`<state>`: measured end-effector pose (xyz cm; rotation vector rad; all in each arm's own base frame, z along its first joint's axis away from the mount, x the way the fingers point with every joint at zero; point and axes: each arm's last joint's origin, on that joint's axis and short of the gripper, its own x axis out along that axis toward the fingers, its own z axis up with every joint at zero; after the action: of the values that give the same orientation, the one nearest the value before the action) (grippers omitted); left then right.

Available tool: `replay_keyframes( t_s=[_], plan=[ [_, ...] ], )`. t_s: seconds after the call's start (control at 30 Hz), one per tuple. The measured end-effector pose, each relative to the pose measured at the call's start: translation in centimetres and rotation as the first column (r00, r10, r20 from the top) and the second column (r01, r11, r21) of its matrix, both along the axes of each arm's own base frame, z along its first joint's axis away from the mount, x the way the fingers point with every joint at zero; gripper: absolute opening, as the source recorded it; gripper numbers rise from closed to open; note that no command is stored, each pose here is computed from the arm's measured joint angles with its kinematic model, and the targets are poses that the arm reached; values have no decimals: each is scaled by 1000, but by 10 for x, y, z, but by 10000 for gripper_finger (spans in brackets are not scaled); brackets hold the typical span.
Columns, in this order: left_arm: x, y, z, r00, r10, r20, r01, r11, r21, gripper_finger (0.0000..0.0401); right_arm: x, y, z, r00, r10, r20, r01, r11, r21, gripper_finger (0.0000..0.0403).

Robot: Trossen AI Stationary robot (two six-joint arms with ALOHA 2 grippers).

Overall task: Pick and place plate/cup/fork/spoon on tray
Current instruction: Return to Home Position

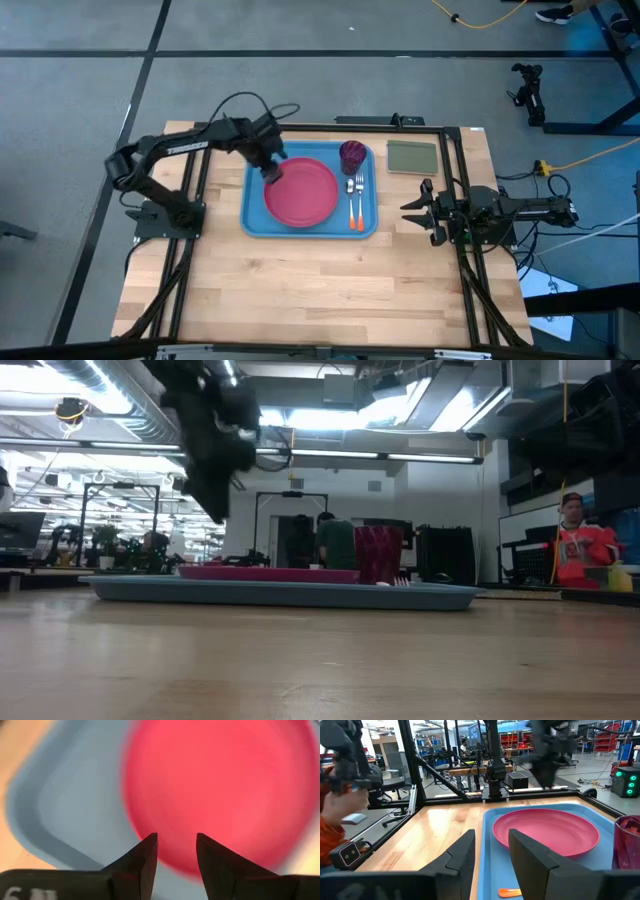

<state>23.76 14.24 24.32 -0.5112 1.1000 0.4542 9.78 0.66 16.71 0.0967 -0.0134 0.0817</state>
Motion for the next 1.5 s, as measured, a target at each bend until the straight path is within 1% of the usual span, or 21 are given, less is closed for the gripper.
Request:
replay_keyframes(
  t_s=[0.07, 0.1, 0.13, 0.23, 0.3, 0.37, 0.43, 0.47, 0.57, 0.67, 0.73, 0.87, 0.93, 1.03, 1.07, 1.1, 1.2, 1.3, 1.33, 1.43, 1.5],
  plan=[
    [-9, -19, 12, 984, -178, -11, 177, 984, -18, 127, 0, 0, 0, 1000, 0, 0, 0, 1000, 0, 124],
    [-15, -29, 18, 969, -246, 8, 246, 969, -35, 127, 0, 0, 0, 1000, 0, 0, 0, 1000, 0, 124],
    [-19, -38, 24, 958, -281, 53, 284, 958, -40, 127, 0, 0, 0, 1000, 0, 0, 0, 1000, 0, 124],
    [-33, -60, 40, 926, -324, 194, 327, 945, 19, 127, 0, 0, 0, 1000, 0, 0, 0, 1000, 0, 124],
    [-42, -73, 47, 883, -372, 286, 355, 928, 113, 127, 0, 0, 0, 1000, 0, 0, 0, 1000, 0, 124],
    [-52, -85, 46, 832, -415, 368, 369, 909, 192, 127, 0, 0, 0, 1000, 0, 0, 0, 1000, 0, 124],
    [-61, -94, 41, 792, -423, 441, 343, 905, 252, 127, 0, 0, 0, 1000, 0, 0, 0, 1000, 0, 124],
    [-66, -97, 36, 781, -411, 470, 314, 909, 273, 127, 0, 0, 0, 1000, -1, 0, 1, 1000, 0, 124],
    [-79, -106, 15, 747, -370, 553, 230, 923, 308, 127, 0, 0, 0, 1000, 0, 0, 0, 1000, 0, 124],
    [-88, -112, -10, 708, -322, 628, 141, 936, 321, 127, 0, 0, 0, 1000, 0, 0, 0, 1000, 0, 124],
    [-95, -116, -26, 658, -305, 688, 88, 939, 332, 127, 0, 0, 0, 1000, 0, 0, 0, 1000, 0, 124],
    [-109, -127, -52, 510, -314, 801, 58, 942, 332, 127, 0, 0, 0, 1000, 0, 0, 0, 1000, 0, 124],
    [-113, -132, -59, 453, -341, 824, 64, 934, 351, 127, 0, 0, 0, 1000, 0, 0, 0, 1000, 0, 124],
    [-118, -138, -70, 393, -421, 818, 94, 903, 419, 127, 0, 0, 0, 1000, 0, 0, 0, 1000, 0, 124],
    [-119, -140, -74, 368, -450, 814, 97, 889, 448, 127, 0, 0, 0, 1000, 0, 0, 0, 1000, 0, 124],
    [-120, -141, -74, 369, -481, 795, 112, 872, 476, 127, 0, 0, 0, 1000, -1, 0, 1, 1000, 0, 124],
    [-123, -146, -73, 330, -561, 760, 143, 825, 547, 127, 0, 0, 0, 1000, 0, 0, 0, 1000, 0, 124],
    [-127, -150, -72, 277, -640, 717, 174, 767, 618, 127, 0, 0, 0, 1000, -1, 0, 1, 1000, 0, 124],
    [-129, -151, -71, 255, -656, 711, 179, 754, 632, 127, 0, 0, 0, 1000, 0, 0, 0, 1000, 0, 124],
    [-135, -153, -66, 209, -666, 716, 153, 746, 648, 127, 0, 0, 0, 1000, 0, 0, 0, 1000, 0, 124],
    [-139, -153, -67, 202, -668, 716, 155, 743, 651, 127, 0, 0, 0, 1000, 0, 0, 0, 1000, 0, 124]
  ],
)
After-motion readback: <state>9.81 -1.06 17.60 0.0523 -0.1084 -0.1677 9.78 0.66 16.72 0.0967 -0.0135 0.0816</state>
